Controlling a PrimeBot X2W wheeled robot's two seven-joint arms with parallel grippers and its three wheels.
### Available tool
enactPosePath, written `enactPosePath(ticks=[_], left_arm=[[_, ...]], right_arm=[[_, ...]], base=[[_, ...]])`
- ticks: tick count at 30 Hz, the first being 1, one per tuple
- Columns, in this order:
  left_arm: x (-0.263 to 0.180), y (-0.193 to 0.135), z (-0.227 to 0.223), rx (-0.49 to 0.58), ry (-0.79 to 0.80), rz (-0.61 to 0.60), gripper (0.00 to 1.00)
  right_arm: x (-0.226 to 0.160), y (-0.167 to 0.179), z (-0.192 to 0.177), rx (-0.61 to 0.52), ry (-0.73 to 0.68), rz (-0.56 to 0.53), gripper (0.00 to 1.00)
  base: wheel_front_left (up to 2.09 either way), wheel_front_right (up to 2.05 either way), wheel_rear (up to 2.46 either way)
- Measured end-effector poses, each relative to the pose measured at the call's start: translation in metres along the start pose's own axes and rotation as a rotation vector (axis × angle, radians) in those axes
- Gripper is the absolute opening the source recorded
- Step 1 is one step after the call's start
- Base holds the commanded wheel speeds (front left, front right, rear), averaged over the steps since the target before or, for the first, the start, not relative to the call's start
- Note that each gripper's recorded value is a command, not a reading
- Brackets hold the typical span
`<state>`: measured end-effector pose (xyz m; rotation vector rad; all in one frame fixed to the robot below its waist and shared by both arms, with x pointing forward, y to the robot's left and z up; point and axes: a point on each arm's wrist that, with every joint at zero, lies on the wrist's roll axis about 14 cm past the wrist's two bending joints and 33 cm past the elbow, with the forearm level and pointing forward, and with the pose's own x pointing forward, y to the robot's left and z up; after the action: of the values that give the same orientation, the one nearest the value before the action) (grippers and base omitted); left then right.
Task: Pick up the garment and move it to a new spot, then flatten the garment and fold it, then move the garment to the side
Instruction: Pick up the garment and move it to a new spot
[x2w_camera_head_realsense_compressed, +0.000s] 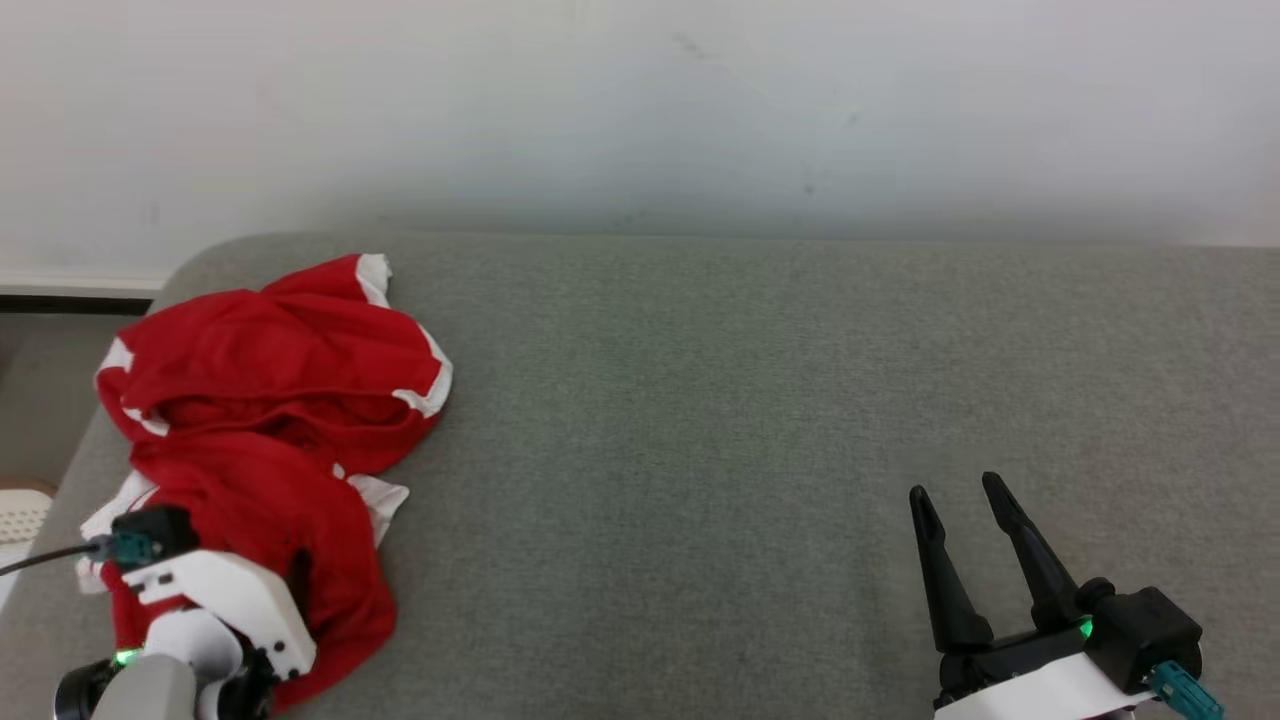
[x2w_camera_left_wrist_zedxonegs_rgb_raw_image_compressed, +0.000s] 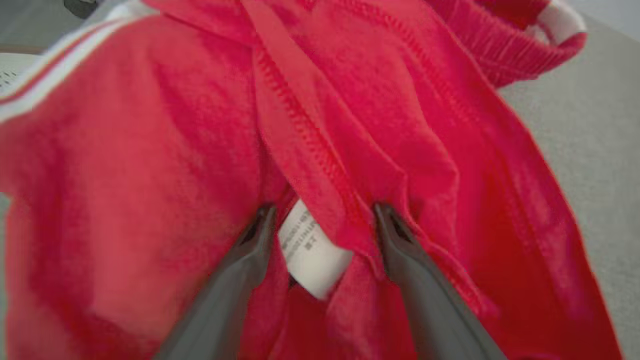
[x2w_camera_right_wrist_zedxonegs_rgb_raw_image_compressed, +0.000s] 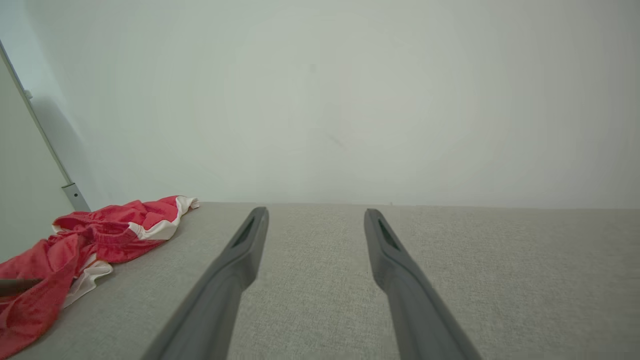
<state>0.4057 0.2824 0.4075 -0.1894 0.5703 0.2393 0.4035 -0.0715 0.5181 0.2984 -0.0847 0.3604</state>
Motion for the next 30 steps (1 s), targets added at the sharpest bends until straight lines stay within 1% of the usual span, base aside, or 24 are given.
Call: enactPosePath(ticks=[3, 5, 6, 7, 8, 9, 14, 19, 25, 30], left_arm=[[0.006, 0.002, -0.032, 0.012, 0.139, 0.008, 1.0], [0.01, 0.002, -0.036, 0.013, 0.169, 0.005, 0.98], [0.011, 0.001, -0.037, 0.014, 0.176, 0.004, 0.77], [0.011, 0.001, -0.037, 0.016, 0.179, 0.002, 0.41], [0.012, 0.001, -0.037, 0.017, 0.179, -0.001, 0.19], [0.012, 0.002, -0.036, 0.018, 0.174, -0.003, 0.0], [0.009, 0.002, -0.03, 0.019, 0.134, -0.013, 0.0], [0.001, 0.003, -0.013, 0.027, 0.055, -0.022, 0.0], [-0.015, 0.008, 0.046, 0.07, -0.151, -0.043, 0.0], [-0.038, -0.002, 0.1, 0.167, -0.318, -0.079, 0.0]], right_arm=[[-0.005, -0.011, 0.0, 0.001, 0.001, -0.035, 1.0], [-0.008, -0.017, 0.001, 0.0, 0.001, -0.054, 1.0], [-0.009, -0.018, 0.001, 0.002, 0.0, -0.059, 1.0], [-0.01, -0.019, 0.001, 0.005, 0.0, -0.063, 1.0], [-0.01, -0.02, 0.001, 0.006, -0.001, -0.065, 1.0], [-0.01, -0.02, 0.002, 0.006, -0.002, -0.065, 1.0], [-0.008, -0.015, 0.003, 0.014, -0.007, -0.051, 1.0], [-0.006, -0.006, 0.009, 0.013, -0.024, -0.027, 1.0], [-0.007, 0.007, 0.01, 0.017, -0.023, 0.006, 1.0], [-0.004, 0.02, 0.016, 0.02, -0.039, 0.043, 1.0]], base=[[0.0, 0.0, 0.0], [0.0, 0.0, 0.0], [0.0, 0.0, 0.0], [0.0, 0.0, 0.0], [0.0, 0.0, 0.0], [0.0, 0.0, 0.0], [0.0, 0.0, 0.0], [0.0, 0.0, 0.0], [0.0, 0.0, 0.0], [0.0, 0.0, 0.0]])
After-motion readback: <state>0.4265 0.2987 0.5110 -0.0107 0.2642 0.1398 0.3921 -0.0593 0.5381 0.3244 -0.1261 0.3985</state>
